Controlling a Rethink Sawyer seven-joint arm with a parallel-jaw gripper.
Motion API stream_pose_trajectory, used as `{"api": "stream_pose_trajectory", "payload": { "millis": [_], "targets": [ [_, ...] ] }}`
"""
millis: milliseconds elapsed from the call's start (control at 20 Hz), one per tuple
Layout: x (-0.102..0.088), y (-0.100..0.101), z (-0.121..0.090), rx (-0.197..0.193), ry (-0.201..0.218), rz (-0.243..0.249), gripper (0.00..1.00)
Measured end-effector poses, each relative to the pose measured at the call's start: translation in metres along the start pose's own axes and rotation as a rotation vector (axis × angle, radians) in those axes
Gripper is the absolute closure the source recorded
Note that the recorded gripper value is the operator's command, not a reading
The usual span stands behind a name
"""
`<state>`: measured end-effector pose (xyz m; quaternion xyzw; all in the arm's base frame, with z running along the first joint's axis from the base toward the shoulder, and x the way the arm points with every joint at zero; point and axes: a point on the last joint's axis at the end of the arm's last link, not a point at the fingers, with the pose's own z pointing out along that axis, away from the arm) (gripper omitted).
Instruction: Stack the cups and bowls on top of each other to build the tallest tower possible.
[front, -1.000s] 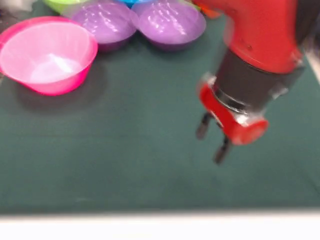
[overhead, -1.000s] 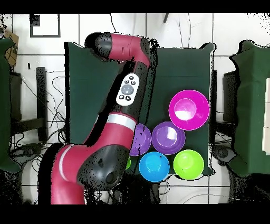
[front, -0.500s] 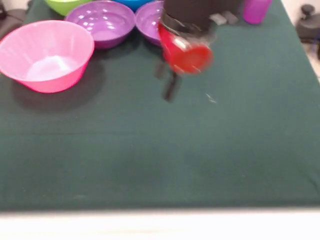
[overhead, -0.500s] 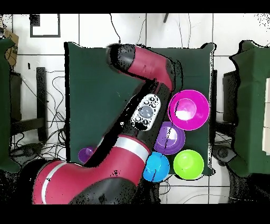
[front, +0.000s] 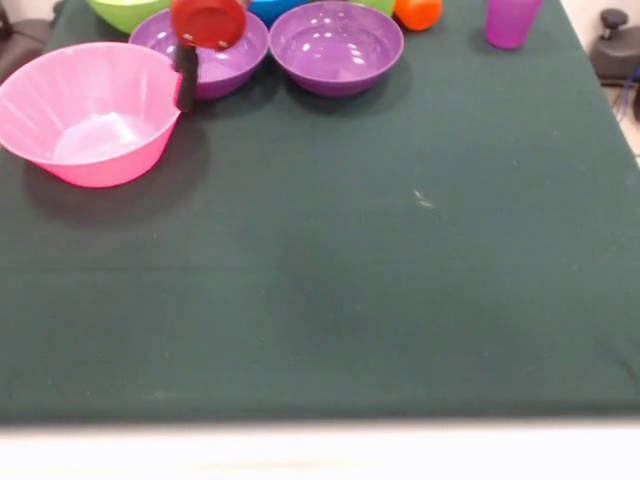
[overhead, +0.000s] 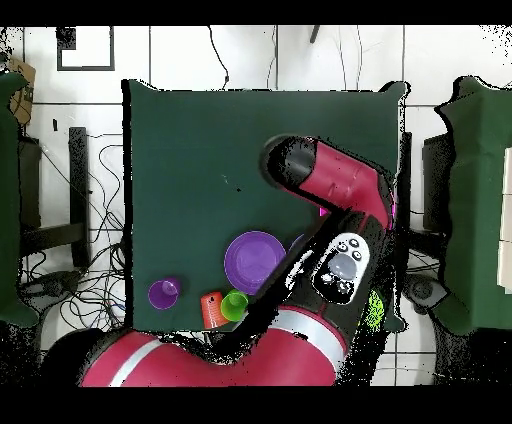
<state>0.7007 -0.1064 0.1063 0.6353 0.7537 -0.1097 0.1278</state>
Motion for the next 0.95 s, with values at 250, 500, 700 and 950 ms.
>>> {"api": "stream_pose_trajectory", "payload": {
  "millis": [250,500,700,950],
  "targets": [
    [0.005,-0.032,0.025,0.0,-0.011,-0.024,0.0],
    [0.019,-0.046,0.041,-0.002,-0.005,-0.052,0.0],
    [0.036,-0.056,0.05,0.011,-0.016,-0.116,0.0],
    [0.046,-0.06,0.05,0.01,-0.042,-0.189,0.0]
  ]
}}
